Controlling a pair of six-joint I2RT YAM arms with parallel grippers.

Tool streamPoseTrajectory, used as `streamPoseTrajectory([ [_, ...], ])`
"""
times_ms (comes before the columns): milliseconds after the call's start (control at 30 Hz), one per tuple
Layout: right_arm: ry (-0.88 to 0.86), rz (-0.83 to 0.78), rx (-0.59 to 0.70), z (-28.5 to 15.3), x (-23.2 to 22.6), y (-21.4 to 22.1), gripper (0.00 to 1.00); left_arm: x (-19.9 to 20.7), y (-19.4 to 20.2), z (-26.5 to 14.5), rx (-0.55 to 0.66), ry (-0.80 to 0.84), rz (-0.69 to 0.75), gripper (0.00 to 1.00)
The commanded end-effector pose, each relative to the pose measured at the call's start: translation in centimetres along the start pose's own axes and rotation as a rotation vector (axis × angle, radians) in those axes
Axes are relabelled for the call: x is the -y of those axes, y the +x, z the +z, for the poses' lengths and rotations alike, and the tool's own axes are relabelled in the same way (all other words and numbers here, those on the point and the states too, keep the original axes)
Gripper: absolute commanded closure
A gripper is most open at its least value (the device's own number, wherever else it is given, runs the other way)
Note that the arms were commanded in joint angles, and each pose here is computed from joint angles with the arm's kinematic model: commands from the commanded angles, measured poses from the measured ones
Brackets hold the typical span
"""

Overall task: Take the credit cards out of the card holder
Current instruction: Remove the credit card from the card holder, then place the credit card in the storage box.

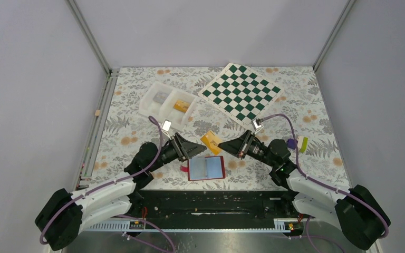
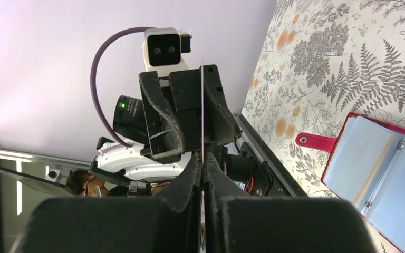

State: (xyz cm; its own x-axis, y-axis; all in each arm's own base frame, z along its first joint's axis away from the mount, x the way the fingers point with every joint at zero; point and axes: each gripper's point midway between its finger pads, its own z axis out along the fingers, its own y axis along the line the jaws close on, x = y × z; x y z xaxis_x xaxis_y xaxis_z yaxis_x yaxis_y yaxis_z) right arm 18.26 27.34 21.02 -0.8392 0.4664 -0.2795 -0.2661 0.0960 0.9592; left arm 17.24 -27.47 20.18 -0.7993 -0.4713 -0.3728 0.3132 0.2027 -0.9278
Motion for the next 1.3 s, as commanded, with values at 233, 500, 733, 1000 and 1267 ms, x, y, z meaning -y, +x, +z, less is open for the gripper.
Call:
streamPoseTrajectory([
  [233, -0.025, 0.000, 0.104, 0.0, -0.9, -1.9, 1.00, 4.8, -2.9, 2.4, 0.150, 0.162, 0.004, 0.59],
  [500, -0.021, 0.018, 0.098, -0.1, -0.4, -1.6, 1.00, 4.6, -3.1, 3.1, 0.160, 0.157, -0.019, 0.71],
  [733, -0.022, 0.034, 0.117, -0.3, 0.0, -1.7, 1.00, 4.3, -3.2, 3.2, 0.166, 0.148, -0.038, 0.84],
  [1000, -0.021, 0.056, 0.148, -0.3, 0.3, -2.1, 1.00, 4.0, -2.3, 3.8, 0.144, 0.157, -0.073, 0.72],
  [1267, 0.003, 0.061, 0.159, -0.5, 1.1, -2.1, 1.00, 3.6, -2.4, 3.8, 0.162, 0.145, -0.094, 1.00],
])
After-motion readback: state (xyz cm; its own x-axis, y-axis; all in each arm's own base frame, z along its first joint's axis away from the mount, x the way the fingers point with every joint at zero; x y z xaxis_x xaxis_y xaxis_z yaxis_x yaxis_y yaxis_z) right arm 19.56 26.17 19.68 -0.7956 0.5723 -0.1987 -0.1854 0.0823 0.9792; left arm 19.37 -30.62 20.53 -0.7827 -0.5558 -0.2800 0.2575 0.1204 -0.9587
